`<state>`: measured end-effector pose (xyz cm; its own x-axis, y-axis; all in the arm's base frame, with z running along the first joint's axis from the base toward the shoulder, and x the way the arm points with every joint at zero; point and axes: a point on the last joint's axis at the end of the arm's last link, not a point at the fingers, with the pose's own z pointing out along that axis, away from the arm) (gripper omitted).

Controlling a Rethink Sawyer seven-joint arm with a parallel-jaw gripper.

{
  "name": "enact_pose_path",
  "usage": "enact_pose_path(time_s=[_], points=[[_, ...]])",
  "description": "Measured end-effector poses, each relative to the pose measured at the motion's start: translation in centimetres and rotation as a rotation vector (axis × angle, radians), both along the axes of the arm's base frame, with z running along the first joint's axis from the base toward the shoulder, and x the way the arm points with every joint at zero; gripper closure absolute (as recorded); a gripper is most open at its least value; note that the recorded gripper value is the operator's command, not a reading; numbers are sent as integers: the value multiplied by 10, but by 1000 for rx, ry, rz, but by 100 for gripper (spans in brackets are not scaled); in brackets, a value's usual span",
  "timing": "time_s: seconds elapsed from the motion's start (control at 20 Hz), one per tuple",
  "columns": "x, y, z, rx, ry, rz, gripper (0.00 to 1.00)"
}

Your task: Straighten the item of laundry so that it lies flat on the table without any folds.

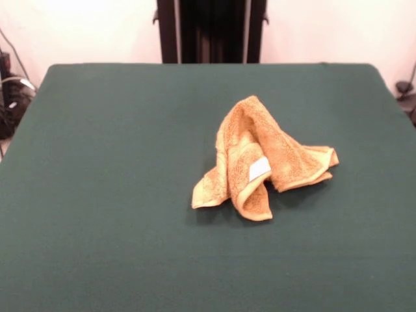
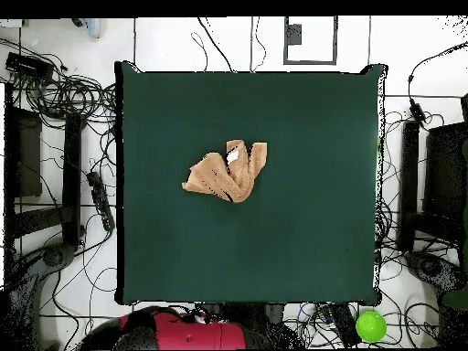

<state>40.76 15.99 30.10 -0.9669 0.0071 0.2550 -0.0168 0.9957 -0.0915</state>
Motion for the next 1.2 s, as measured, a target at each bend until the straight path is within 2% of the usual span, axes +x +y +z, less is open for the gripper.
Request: enact_pose_path(time_s=[0.1, 0.25, 0.35, 0.6, 0.85, 1.15, 1.2], points=[[6, -2, -27, -4, 10, -27, 0], [9, -4, -51, -4, 16, -34, 0], [10, -4, -75, -4, 20, -30, 0], [2, -4, -115, -5, 51, -25, 0], [-23, -6, -158, -9, 123, -23, 0], [-43, -7, -192, -8, 139, -19, 0], [-51, -8, -205, -6, 135, -17, 0]])
